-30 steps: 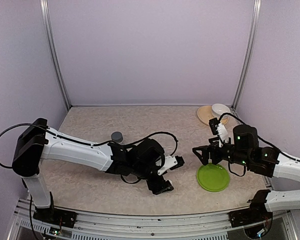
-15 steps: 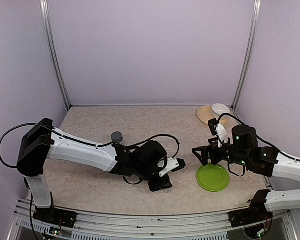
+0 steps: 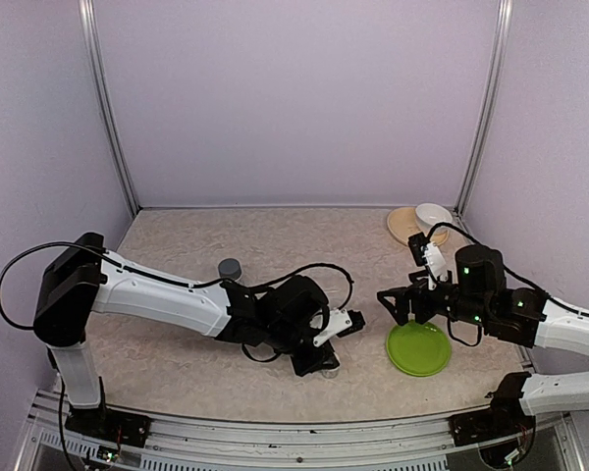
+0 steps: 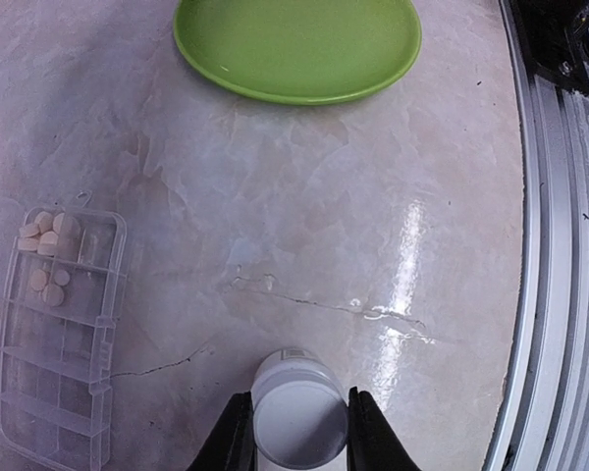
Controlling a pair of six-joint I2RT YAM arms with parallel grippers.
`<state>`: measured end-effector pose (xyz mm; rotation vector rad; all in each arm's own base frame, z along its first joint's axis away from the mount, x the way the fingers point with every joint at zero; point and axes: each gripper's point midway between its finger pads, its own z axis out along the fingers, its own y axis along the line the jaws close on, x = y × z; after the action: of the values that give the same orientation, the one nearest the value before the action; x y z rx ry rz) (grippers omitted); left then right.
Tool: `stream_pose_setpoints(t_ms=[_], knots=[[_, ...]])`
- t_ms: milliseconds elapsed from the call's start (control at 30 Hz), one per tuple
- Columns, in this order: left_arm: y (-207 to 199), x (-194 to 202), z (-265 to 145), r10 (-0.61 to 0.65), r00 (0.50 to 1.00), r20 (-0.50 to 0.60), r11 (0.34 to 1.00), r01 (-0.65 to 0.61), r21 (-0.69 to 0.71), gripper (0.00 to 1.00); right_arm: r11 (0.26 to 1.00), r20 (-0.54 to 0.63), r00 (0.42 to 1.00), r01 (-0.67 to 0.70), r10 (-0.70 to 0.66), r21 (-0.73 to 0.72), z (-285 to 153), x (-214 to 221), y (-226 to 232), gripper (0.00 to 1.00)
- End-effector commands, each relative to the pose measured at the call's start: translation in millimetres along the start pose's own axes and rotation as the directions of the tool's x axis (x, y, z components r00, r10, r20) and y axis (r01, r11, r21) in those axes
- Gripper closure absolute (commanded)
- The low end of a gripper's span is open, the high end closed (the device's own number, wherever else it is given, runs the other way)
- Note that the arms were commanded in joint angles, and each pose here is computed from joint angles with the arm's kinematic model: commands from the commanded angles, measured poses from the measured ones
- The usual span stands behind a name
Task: Sort the pills into containers
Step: Pick up the pill bottle from the center of the board, then hold the pill bottle.
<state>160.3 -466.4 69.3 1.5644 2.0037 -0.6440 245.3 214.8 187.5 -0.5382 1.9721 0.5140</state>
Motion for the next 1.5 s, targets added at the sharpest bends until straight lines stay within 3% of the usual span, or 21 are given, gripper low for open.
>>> stream_pose_setpoints(t_ms=[0, 133, 267, 400, 533, 767, 900, 1167, 1467], knots=[[5, -32, -24, 0.003, 0.995, 0.099, 1.000, 0.000, -0.025, 0.96, 0.998, 0.023, 1.000, 0.020, -0.019, -0.061, -5, -6, 10, 0.00], [6, -61, -62, 0.021, 0.976, 0.215, 0.999, -0.013, -0.038, 0.96, 0.974, 0.075, 0.996, 0.069, -0.054, -0.214, -17, -18, 37, 0.00], [0, -88, -108, 0.054, 0.932, 0.359, 0.998, -0.046, -0.030, 0.96, 0.893, 0.167, 0.984, 0.122, -0.054, -0.433, -40, -31, 76, 0.00], [-13, -101, -145, 0.089, 0.882, 0.463, 0.995, -0.101, 0.000, 0.96, 0.740, 0.232, 0.972, 0.174, -0.025, -0.649, -62, -36, 115, 0.00], [-35, -106, -169, 0.124, 0.835, 0.536, 0.979, -0.192, 0.073, 0.97, 0.552, 0.214, 0.976, 0.191, -0.023, -0.811, -76, -33, 145, 0.06], [-69, -108, -219, 0.197, 0.708, 0.678, 0.928, -0.358, 0.104, 1.00, 0.371, 0.214, 0.977, 0.200, -0.004, -0.907, -89, -45, 167, 0.09], [-73, -108, -229, 0.228, 0.676, 0.701, 0.918, -0.388, 0.076, 1.00, 0.244, 0.211, 0.977, 0.214, -0.036, -0.946, -98, -45, 187, 0.11], [-73, -113, -233, 0.263, 0.638, 0.724, 0.914, -0.406, 0.025, 1.00, 0.216, 0.210, 0.977, 0.213, -0.035, -0.953, -91, -57, 204, 0.13], [-72, -115, -231, 0.278, 0.631, 0.724, 0.916, -0.400, -0.004, 1.00, 0.188, 0.157, 0.987, 0.163, -0.048, -0.969, -85, -55, 215, 0.22]])
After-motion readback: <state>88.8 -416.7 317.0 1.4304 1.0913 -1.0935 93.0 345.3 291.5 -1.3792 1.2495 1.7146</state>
